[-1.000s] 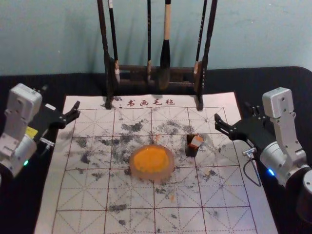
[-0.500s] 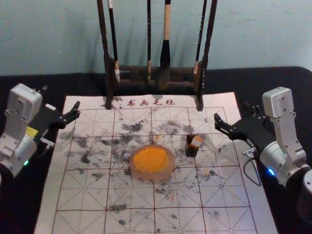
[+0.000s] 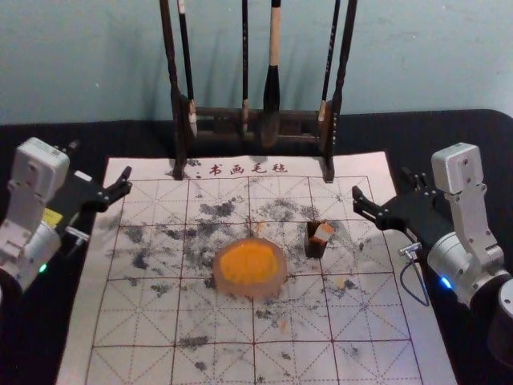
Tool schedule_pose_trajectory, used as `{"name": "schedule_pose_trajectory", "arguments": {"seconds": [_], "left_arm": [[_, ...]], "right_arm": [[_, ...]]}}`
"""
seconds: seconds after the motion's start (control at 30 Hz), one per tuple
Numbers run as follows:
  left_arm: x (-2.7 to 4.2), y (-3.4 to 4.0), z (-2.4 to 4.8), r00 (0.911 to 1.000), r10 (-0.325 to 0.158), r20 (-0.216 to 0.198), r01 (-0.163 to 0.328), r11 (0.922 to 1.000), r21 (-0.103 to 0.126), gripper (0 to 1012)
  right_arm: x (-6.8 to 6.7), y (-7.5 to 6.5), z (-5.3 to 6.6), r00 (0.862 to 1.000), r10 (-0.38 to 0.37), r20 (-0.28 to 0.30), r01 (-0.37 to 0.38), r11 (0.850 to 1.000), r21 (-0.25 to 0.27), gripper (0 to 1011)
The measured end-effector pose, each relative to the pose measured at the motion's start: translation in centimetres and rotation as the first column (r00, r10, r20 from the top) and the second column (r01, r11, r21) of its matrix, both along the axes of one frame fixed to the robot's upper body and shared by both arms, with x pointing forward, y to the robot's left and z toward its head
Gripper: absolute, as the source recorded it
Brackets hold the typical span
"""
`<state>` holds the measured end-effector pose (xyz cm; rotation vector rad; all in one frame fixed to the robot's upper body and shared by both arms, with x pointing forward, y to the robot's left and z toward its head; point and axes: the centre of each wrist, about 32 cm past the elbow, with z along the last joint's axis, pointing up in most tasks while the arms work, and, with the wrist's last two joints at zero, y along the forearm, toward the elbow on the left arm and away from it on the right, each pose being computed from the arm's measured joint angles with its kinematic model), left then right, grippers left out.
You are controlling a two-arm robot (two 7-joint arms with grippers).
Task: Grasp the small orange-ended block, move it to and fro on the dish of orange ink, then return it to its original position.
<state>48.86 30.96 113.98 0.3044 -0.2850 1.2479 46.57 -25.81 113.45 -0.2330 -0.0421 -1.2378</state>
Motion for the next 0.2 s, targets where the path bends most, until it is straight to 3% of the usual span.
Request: {"name": "schedule_pose_trajectory", "arguments": {"seconds": [0.2], "left_arm": [[0.0, 0.0, 0.0, 1.0, 0.0, 0.0, 0.0, 1.0, 0.0, 1001]], "right_arm": [[0.0, 0.0, 0.0, 1.0, 0.0, 0.0, 0.0, 1.0, 0.0, 1003]]}}
